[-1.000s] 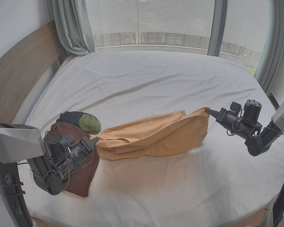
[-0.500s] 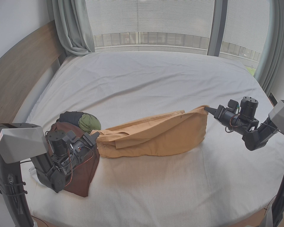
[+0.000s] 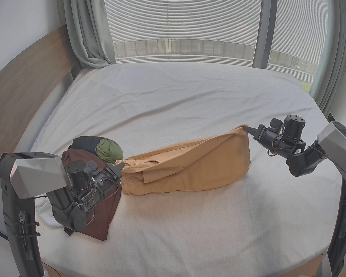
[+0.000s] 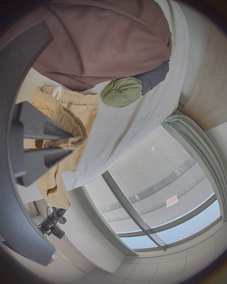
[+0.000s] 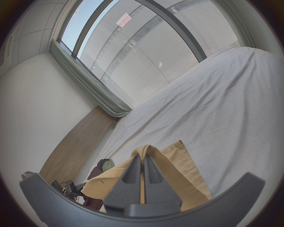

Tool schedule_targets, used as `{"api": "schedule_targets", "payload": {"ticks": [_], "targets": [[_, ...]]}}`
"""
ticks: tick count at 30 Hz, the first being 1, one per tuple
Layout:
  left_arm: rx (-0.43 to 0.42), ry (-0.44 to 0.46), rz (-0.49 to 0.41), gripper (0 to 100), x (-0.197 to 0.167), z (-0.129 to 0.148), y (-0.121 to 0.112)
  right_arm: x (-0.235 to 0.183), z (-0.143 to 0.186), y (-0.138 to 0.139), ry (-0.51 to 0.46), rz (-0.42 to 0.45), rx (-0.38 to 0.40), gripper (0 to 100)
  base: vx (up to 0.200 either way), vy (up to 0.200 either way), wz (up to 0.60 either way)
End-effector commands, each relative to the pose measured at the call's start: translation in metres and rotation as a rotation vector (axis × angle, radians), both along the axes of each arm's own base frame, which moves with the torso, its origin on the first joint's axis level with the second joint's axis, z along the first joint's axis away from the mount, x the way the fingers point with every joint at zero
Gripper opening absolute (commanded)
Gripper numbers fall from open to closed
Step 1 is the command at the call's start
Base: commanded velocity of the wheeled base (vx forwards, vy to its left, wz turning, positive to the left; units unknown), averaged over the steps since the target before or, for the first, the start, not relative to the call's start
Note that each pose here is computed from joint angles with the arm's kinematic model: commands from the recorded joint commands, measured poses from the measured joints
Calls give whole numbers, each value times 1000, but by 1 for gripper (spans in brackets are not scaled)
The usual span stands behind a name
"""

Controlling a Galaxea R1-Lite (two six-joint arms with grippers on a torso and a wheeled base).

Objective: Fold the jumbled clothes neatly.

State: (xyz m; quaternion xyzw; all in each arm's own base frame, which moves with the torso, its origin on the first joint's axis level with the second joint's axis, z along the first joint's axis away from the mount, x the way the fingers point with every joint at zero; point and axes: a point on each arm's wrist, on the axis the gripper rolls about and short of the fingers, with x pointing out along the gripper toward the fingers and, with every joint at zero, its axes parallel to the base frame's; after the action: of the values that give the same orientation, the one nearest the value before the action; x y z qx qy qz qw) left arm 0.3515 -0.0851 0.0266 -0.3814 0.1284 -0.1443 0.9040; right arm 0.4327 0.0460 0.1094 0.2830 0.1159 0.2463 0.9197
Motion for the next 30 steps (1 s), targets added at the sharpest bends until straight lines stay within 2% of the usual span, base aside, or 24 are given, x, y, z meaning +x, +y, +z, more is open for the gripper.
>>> {"api": "schedule_targets", "payload": {"ticks": [1, 13, 30], "targets": [[5, 17, 10, 0, 11, -17, 0, 19, -15, 7, 3, 13, -1, 0, 0, 0, 0], [0, -20, 90, 0, 33, -25, 4, 42, -35, 12, 9, 19, -2, 0, 0, 0, 0], [3, -16, 109, 0, 40, -34, 9, 51, -46, 16, 7, 24, -3, 0, 0, 0, 0]]}}
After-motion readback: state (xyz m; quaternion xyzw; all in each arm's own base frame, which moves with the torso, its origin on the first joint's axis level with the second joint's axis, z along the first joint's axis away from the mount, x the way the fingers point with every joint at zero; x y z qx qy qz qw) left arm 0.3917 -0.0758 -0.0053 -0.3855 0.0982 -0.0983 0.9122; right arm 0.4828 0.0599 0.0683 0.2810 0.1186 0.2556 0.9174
